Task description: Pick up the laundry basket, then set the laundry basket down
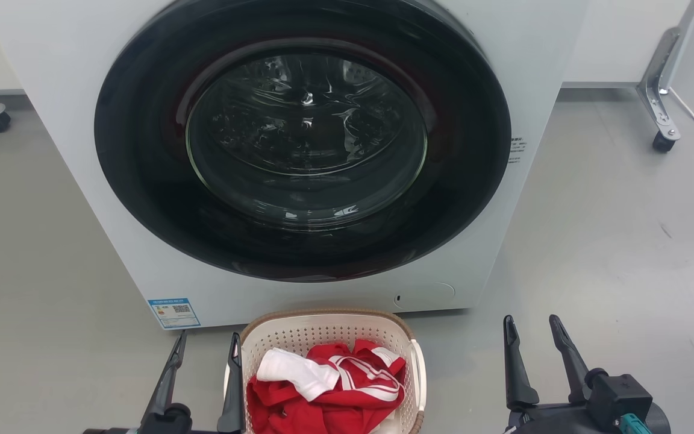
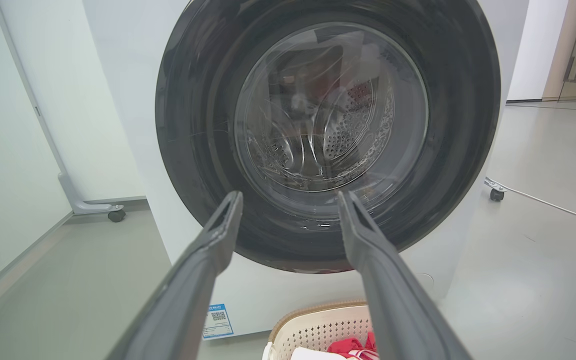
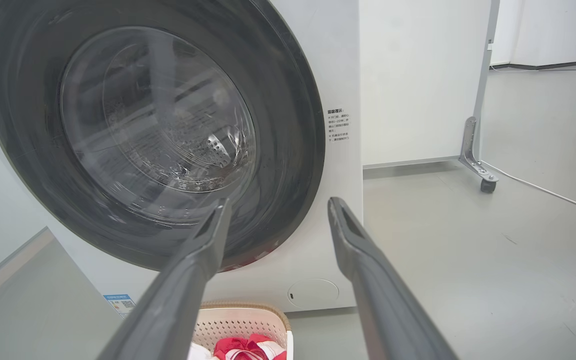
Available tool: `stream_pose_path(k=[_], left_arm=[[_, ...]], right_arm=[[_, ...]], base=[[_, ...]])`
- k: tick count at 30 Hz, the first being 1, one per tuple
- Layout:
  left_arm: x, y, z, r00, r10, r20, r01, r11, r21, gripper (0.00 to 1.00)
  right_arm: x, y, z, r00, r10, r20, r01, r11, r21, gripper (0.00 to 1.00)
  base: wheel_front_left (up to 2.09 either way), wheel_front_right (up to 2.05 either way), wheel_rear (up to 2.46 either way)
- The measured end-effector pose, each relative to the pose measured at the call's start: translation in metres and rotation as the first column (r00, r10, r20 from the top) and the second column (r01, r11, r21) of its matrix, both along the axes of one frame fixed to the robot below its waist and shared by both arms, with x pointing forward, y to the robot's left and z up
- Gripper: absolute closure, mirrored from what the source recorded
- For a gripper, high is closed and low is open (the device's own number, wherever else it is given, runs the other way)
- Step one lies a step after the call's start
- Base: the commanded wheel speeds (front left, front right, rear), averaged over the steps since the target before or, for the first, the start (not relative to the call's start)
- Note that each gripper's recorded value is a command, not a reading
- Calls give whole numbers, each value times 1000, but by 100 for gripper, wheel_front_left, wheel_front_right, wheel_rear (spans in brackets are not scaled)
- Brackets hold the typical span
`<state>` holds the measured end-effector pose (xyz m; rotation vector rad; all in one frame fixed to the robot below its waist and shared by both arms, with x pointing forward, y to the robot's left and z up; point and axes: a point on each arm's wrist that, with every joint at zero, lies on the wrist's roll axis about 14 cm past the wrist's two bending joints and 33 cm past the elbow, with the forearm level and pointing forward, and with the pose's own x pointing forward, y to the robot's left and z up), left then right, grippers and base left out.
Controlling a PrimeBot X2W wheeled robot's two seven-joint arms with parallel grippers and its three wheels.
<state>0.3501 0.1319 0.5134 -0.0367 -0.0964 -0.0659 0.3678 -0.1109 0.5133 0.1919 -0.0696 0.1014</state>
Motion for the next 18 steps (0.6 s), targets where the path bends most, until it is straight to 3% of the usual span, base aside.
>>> stream_pose_path(k=[18], left_arm=[[1, 1, -3, 1000, 5, -8, -5, 1000, -1, 0]], right_arm=[[1, -1, -2, 1000, -5, -10, 5, 1000, 13, 0]], base=[[0, 0, 0]])
